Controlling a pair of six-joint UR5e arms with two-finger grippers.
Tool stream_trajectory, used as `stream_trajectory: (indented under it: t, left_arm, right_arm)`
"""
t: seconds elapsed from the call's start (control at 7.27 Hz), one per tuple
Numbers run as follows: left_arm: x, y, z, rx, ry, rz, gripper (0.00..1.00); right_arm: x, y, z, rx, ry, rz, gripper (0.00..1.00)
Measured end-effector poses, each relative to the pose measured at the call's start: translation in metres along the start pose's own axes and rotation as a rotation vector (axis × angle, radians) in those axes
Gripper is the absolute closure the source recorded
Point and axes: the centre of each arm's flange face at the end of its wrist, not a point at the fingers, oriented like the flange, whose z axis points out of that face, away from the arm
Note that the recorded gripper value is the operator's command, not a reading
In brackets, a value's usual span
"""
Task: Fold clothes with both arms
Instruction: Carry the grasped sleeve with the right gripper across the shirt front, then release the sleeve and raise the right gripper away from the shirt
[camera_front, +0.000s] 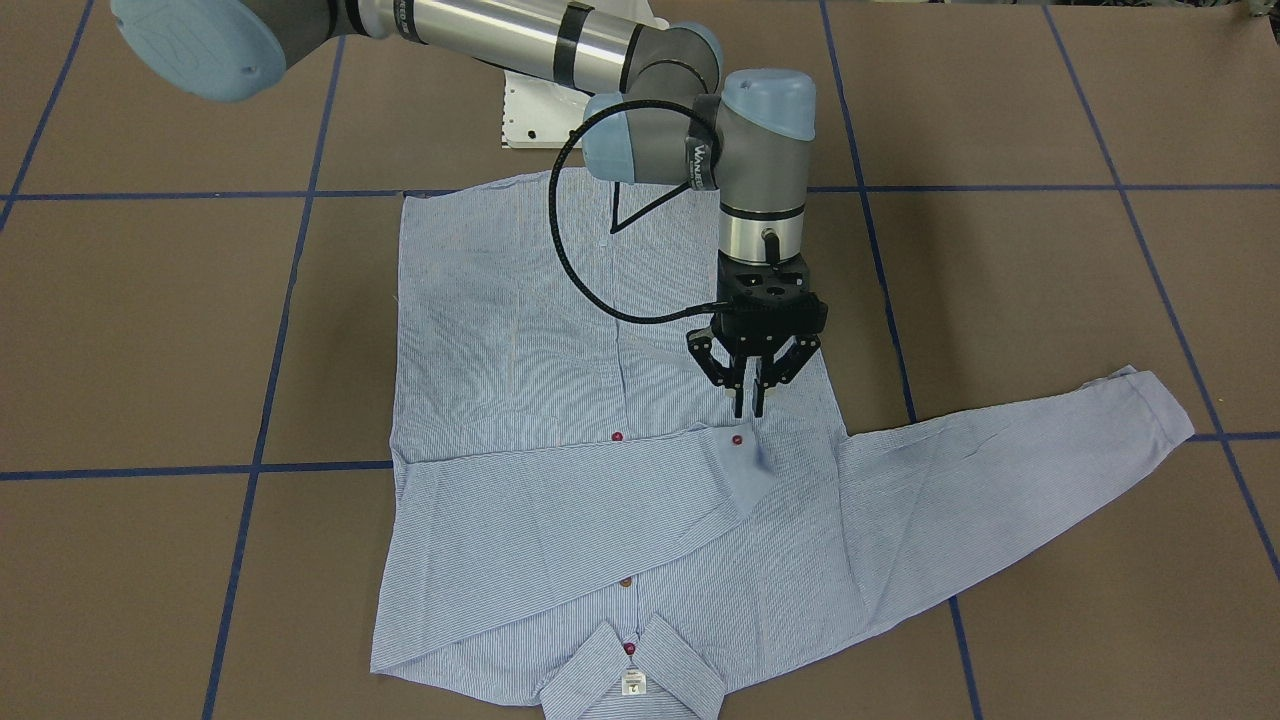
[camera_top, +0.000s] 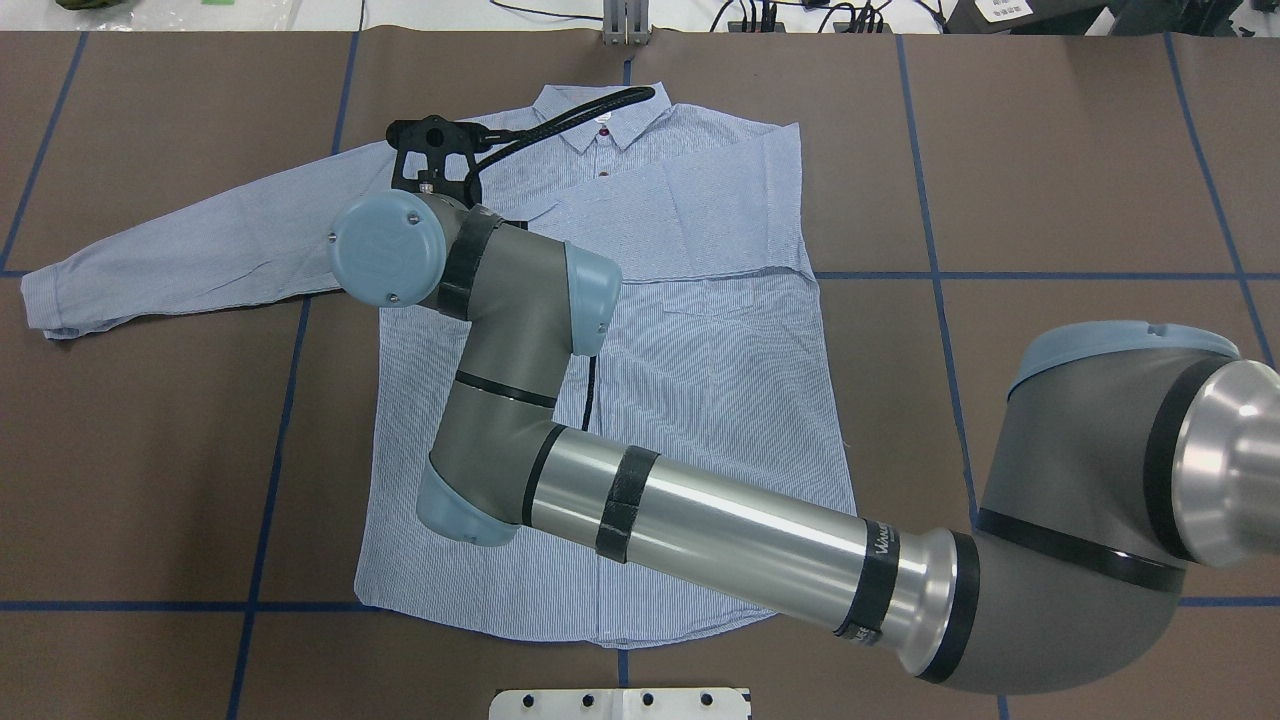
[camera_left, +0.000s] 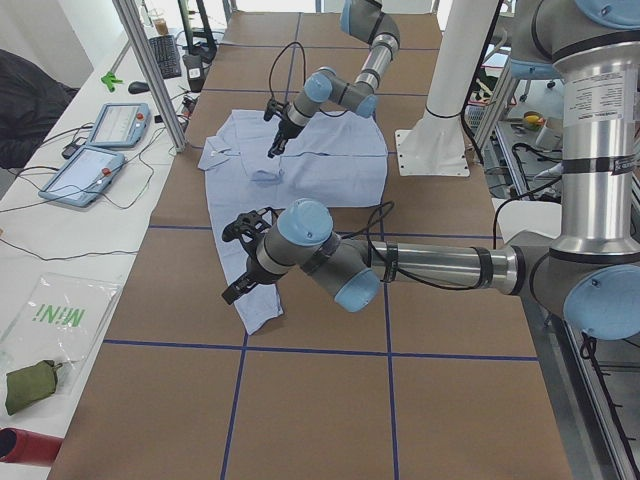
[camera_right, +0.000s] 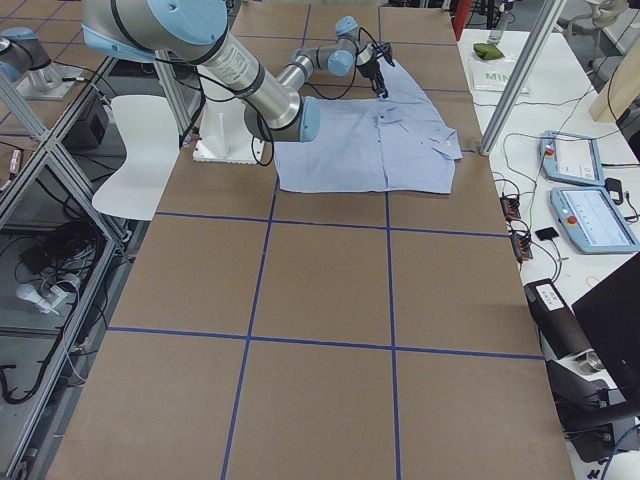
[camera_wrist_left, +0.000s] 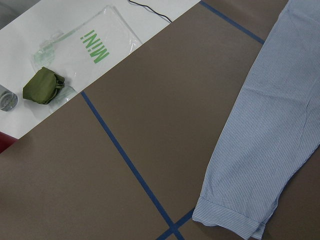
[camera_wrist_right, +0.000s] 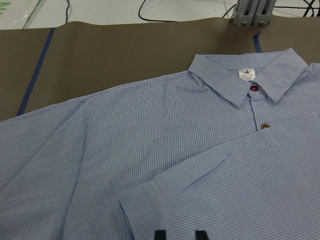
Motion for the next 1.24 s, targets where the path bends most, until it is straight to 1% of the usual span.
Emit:
stream_trajectory:
  t: [0.14, 0.28, 0.41, 0.55, 0.69, 0.83, 0.96, 1.24]
  left_arm:
    - [0.000, 0.000, 0.000, -0.001, 0.001, -0.001, 0.00]
    - [0.000, 0.000, 0.001, -0.001, 0.001, -0.002, 0.00]
    - [0.000, -0.001, 0.001, 0.000, 0.001, -0.002, 0.00]
    - [-0.001, -0.003, 0.002, 0.005, 0.001, 0.002, 0.00]
    - [-0.001, -0.003, 0.004, 0.008, 0.002, -0.009, 0.00]
    - [-0.004, 0.004, 0.011, 0.010, 0.004, -0.045, 0.00]
    - [-0.008, 0.017, 0.025, 0.019, 0.010, -0.087, 0.00]
    - [-0.008, 0.062, 0.066, 0.067, 0.040, -0.183, 0.00]
  right_arm:
    - [-0.007, -0.008, -0.012, -0.021, 0.071, -0.017, 0.00]
    - [-0.004, -0.025, -0.021, -0.052, 0.140, -0.019, 0.00]
    - [0.017, -0.060, -0.021, -0.125, 0.179, 0.019, 0.00]
    - [0.060, -0.110, -0.016, -0.234, 0.184, 0.091, 0.00]
    - [0.114, -0.149, -0.015, -0.287, 0.157, 0.121, 0.00]
    - [0.174, -0.170, -0.019, -0.300, 0.120, 0.102, 0.00]
    - [0.239, -0.185, -0.028, -0.308, 0.078, 0.061, 0.00]
    - [0.386, -0.202, -0.060, -0.323, -0.010, -0.056, 0.00]
